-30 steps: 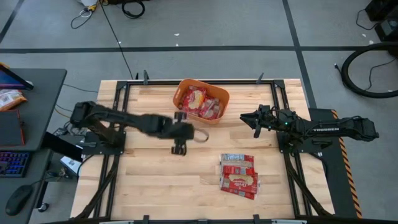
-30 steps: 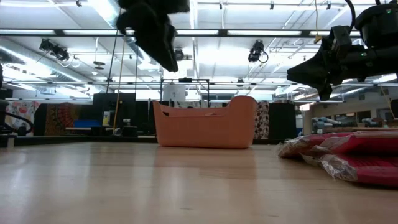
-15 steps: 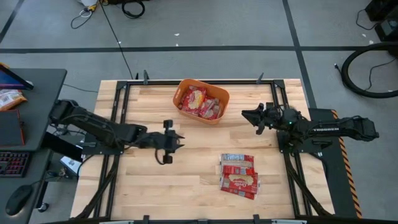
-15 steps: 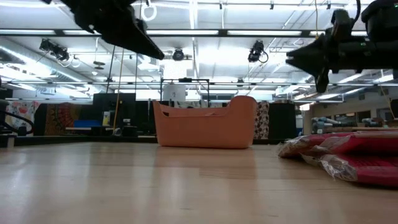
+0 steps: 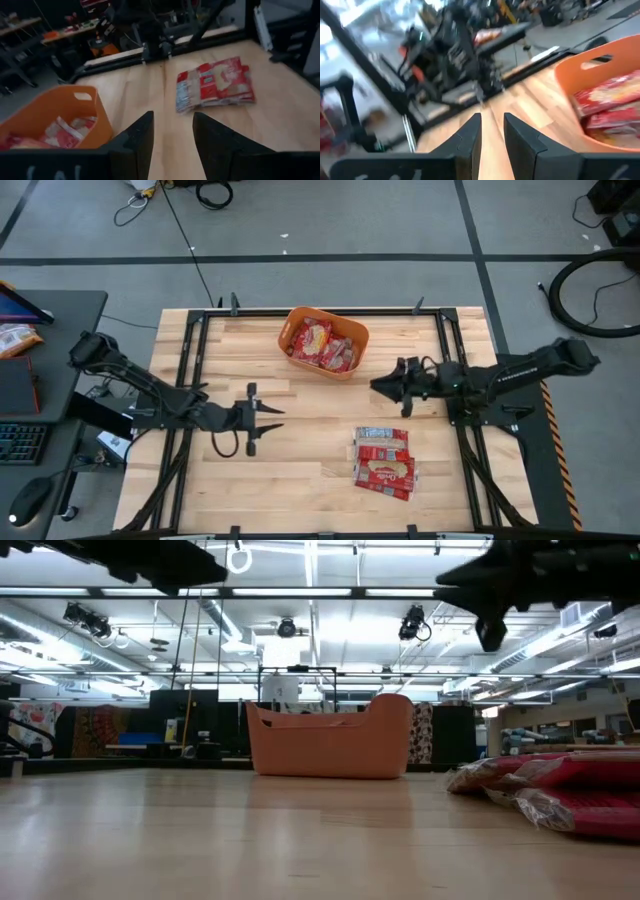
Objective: Sort popcorn bags into baskets
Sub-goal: Put the red popcorn bag into the orange bin
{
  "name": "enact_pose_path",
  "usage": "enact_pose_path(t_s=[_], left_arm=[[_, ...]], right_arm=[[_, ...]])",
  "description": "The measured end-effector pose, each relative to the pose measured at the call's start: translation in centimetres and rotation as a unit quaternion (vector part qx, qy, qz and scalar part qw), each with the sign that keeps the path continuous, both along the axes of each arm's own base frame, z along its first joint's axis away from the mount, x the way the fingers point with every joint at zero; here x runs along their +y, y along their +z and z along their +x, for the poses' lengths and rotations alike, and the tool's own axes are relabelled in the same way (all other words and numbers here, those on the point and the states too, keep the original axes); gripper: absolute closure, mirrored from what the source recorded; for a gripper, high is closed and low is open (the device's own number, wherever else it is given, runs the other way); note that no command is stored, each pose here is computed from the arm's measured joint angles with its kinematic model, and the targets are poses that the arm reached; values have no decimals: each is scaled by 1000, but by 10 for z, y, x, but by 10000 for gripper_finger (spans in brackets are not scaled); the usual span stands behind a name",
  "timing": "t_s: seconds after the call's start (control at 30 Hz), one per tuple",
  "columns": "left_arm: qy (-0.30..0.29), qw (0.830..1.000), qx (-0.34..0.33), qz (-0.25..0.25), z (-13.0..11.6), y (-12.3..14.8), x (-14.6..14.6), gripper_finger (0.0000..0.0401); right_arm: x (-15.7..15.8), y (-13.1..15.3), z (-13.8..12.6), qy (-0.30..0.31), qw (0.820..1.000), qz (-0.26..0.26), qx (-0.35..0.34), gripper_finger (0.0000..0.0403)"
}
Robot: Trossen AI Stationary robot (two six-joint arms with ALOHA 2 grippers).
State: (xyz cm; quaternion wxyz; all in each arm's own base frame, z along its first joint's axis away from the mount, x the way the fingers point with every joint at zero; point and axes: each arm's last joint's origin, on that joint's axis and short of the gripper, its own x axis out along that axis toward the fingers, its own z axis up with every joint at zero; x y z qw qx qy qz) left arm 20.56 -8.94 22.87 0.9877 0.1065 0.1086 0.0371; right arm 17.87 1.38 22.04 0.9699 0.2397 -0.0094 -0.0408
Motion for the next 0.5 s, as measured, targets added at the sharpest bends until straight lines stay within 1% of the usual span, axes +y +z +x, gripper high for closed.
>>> enact_pose_path(t_s=[0.13,0.23,0.3,0.37,0.47,0.5], left_arm=[[-6,999,-11,-44,-8,1,-3,260],[-7,997,-10,-70,-10,1,-6,260],[-8,997,-5,-79,-10,0,-7,260],[-6,996,-3,-87,-11,-1,-7,260],[-6,996,0,-86,-11,-1,-7,260],[-5,996,0,-86,-11,-2,-7,260]], right_arm=[[16,13,24,26,996,-34,76,316],[28,15,39,29,982,-53,179,316],[37,16,47,30,965,-62,252,316],[47,17,54,33,944,-67,321,316],[65,17,63,45,908,-82,408,316],[73,17,68,50,899,-88,426,316]])
